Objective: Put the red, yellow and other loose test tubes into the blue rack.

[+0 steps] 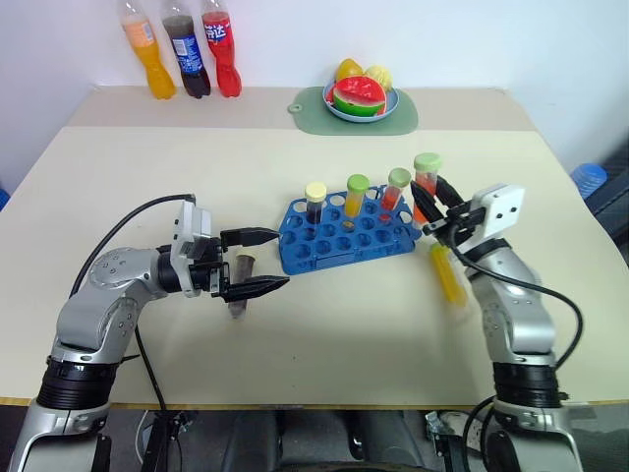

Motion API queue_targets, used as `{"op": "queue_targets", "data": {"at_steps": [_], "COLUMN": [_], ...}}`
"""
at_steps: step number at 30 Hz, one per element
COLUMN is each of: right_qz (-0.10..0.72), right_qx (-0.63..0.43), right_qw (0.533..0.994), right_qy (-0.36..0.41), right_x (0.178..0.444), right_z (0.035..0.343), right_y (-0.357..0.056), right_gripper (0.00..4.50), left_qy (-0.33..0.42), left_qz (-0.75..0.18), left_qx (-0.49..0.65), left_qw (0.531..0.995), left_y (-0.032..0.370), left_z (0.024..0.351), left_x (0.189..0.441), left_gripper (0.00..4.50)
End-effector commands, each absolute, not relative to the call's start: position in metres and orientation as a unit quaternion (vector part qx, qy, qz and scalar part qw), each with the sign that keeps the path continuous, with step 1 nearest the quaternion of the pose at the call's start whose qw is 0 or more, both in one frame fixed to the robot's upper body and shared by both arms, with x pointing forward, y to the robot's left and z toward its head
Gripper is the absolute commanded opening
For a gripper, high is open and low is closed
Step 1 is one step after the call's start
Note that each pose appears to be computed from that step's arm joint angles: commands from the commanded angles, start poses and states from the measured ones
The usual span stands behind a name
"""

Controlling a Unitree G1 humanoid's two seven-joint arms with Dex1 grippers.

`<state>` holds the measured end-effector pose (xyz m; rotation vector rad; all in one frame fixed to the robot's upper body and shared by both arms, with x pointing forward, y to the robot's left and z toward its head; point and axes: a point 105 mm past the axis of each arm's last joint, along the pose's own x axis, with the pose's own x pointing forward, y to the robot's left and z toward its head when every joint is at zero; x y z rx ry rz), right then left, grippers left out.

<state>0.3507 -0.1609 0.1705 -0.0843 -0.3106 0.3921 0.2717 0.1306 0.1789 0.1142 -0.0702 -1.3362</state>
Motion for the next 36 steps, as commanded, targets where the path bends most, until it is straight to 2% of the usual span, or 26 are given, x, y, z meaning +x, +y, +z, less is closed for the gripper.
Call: {"op": "queue_targets", "data": {"at_steps": [1,8,18,19,20,23,29,36], "right_qz": [0.187,0.178,0.200,0.203,0.198,0.188,0.226,0.211], "right_qx": [-0.040,-0.030,-0.010,-0.015,-0.016,-0.050,-0.122,-0.135], "right_qw": [0.966,0.971,0.968,0.968,0.969,0.969,0.961,0.964], "right_qy": [-0.177,-0.160,-0.150,-0.149,-0.149,-0.152,-0.106,0.089], "right_x": [0.349,0.354,0.349,0.348,0.347,0.344,0.319,0.285], "right_z": [0.171,0.141,0.120,0.119,0.119,0.126,0.145,0.154], "right_y": [-0.158,-0.148,-0.142,-0.143,-0.146,-0.156,-0.173,-0.208], "right_gripper": [0.77,0.77,0.77,1.78,2.08,3.54,3.54,3.54], "left_qy": [-0.051,-0.053,-0.055,-0.055,-0.055,-0.055,-0.056,-0.045], "left_qz": [-0.617,-0.608,-0.600,-0.600,-0.600,-0.600,-0.603,-0.647], "left_qx": [0.064,0.065,0.060,0.060,0.059,0.056,0.051,0.051], "left_qw": [0.782,0.790,0.796,0.796,0.796,0.796,0.794,0.759], "left_y": [0.130,0.132,0.131,0.131,0.131,0.130,0.127,0.120], "left_z": [0.189,0.190,0.189,0.189,0.189,0.188,0.186,0.179], "left_x": [0.270,0.269,0.267,0.267,0.267,0.267,0.268,0.259], "left_gripper": [4.19,4.19,4.19,4.19,4.19,4.19,4.19,4.19]}}
